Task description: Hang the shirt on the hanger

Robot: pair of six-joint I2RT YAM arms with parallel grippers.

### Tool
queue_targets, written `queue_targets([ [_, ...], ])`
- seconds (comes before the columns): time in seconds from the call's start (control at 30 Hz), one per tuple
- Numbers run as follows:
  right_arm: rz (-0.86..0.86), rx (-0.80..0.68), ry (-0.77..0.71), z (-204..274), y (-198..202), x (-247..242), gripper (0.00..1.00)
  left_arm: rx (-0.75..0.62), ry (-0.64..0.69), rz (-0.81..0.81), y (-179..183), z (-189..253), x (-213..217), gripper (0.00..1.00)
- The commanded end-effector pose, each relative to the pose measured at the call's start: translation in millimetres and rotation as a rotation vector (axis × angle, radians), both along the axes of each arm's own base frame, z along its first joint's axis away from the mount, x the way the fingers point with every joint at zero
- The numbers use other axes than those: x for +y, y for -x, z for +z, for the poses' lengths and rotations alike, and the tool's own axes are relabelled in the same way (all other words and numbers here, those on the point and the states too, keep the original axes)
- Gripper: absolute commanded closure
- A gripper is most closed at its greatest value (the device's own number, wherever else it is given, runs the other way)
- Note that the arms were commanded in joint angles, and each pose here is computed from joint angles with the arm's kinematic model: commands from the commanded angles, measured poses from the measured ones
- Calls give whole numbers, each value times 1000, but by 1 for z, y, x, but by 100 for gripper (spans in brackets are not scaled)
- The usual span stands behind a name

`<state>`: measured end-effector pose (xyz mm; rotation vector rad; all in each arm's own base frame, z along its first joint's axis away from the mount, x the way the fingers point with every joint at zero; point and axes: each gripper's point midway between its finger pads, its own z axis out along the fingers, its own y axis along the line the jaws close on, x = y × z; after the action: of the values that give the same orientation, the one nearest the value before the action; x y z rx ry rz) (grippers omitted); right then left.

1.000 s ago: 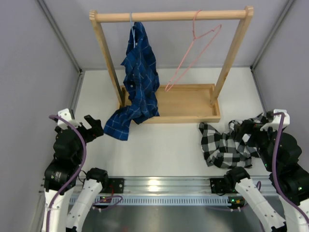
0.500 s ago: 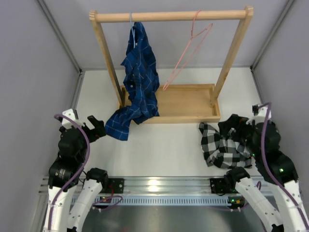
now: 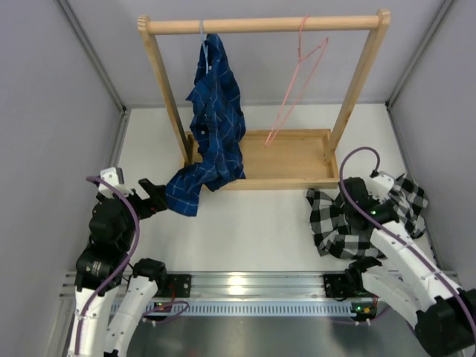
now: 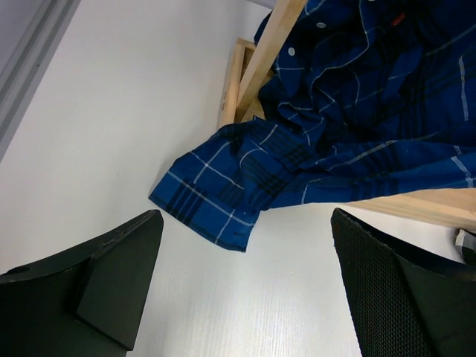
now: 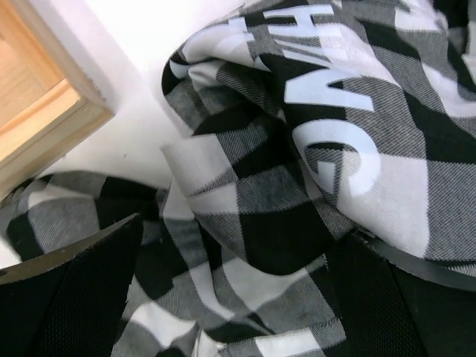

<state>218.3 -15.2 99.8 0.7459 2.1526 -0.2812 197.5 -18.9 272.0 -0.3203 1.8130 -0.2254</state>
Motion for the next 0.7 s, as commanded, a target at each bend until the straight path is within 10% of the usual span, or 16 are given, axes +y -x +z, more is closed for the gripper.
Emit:
queue_targets([
  [0.0,-24,-66,124,27,-32,-9,1,-46,7,-35,-8,9,-7,2],
  [0.2,73,69,14,-13,-51,6,9,-46,8,-45,-9,10,-9,2],
  [0.47,300,9,-168,-28,-39,69,100,-33,8,-58,-11,7,-11,2],
  [0.67,529,-139,-334,18,-9,167,100,-20,3,-66,-14,5,-13,2],
])
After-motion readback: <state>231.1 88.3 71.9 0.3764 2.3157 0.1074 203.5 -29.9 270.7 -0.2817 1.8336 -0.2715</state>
